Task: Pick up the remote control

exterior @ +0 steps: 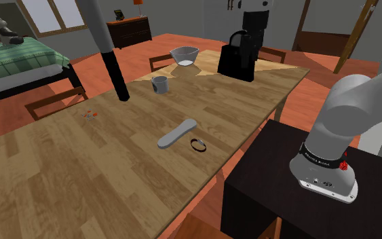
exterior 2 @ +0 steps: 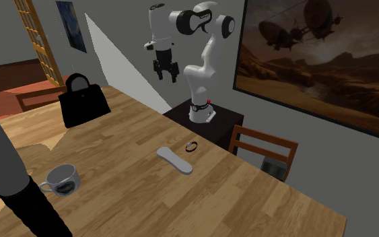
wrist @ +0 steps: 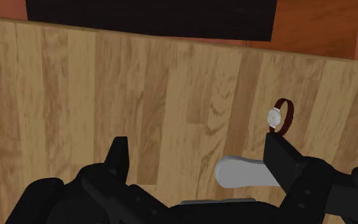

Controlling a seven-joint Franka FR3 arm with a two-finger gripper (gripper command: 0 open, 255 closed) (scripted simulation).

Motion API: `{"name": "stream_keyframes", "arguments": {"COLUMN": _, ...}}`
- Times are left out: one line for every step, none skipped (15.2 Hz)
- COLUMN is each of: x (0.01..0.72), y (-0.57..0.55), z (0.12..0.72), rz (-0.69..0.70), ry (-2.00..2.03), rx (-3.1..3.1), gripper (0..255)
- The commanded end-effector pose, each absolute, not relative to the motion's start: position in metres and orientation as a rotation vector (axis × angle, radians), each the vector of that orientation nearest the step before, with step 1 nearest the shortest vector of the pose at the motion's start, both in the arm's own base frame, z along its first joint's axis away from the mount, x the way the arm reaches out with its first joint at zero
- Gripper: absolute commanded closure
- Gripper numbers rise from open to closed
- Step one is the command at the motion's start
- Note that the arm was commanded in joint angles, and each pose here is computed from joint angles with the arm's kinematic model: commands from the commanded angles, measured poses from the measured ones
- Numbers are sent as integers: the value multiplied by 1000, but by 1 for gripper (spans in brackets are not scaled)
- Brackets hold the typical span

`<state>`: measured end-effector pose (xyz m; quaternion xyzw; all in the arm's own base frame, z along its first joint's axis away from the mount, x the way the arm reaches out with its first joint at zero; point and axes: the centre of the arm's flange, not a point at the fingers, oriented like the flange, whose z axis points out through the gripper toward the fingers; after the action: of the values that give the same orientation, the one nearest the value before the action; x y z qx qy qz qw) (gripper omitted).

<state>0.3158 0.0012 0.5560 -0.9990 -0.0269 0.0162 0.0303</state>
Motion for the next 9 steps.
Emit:
{"name": "stream_keyframes", "arguments": {"x": 316, "y": 1, "z": 556, "rz": 50, "ry": -83, "rx": -3079, "gripper": 0}}
{"name": "stream_keyframes", "arguments": {"x": 326, "y": 3, "z": 548, "rz": 48, "ry": -155, "rx": -3079, "gripper": 0}}
{"name": "stream_keyframes", "arguments": {"x": 336, "y": 6, "z": 540, "rz": 47, "ry": -226, "rx": -3077, "gripper": 0}}
{"name": "stream_keyframes", "arguments": {"x": 346, "y": 9, "z": 532, "rz": 45, "ry": -298, "rx": -3074, "gripper": 0}}
{"name": "stream_keyframes", "arguments": {"x": 356, "y": 13, "z": 524, "rz": 43, "ry": -370, "rx": -3068, "gripper": 0}}
{"name": "stream_keyframes", "arguments": {"x": 366, "y": 17, "z": 516, "rz": 42, "ry": -442, "rx": -3061, "gripper": 0}}
{"name": "stream_keyframes", "arguments": {"x": 376, "y": 21, "z": 508, "rz": 40, "ry": -513, "rx": -3053, "gripper": 0}}
{"name": "stream_keyframes", "arguments": {"x": 385, "y": 26, "z": 500, "rz": 38, "ry": -585, "rx": -3043, "gripper": 0}}
{"name": "stream_keyframes", "arguments": {"x": 394, "y": 32, "z": 492, "rz": 36, "ry": -656, "rx": -3031, "gripper": 0}}
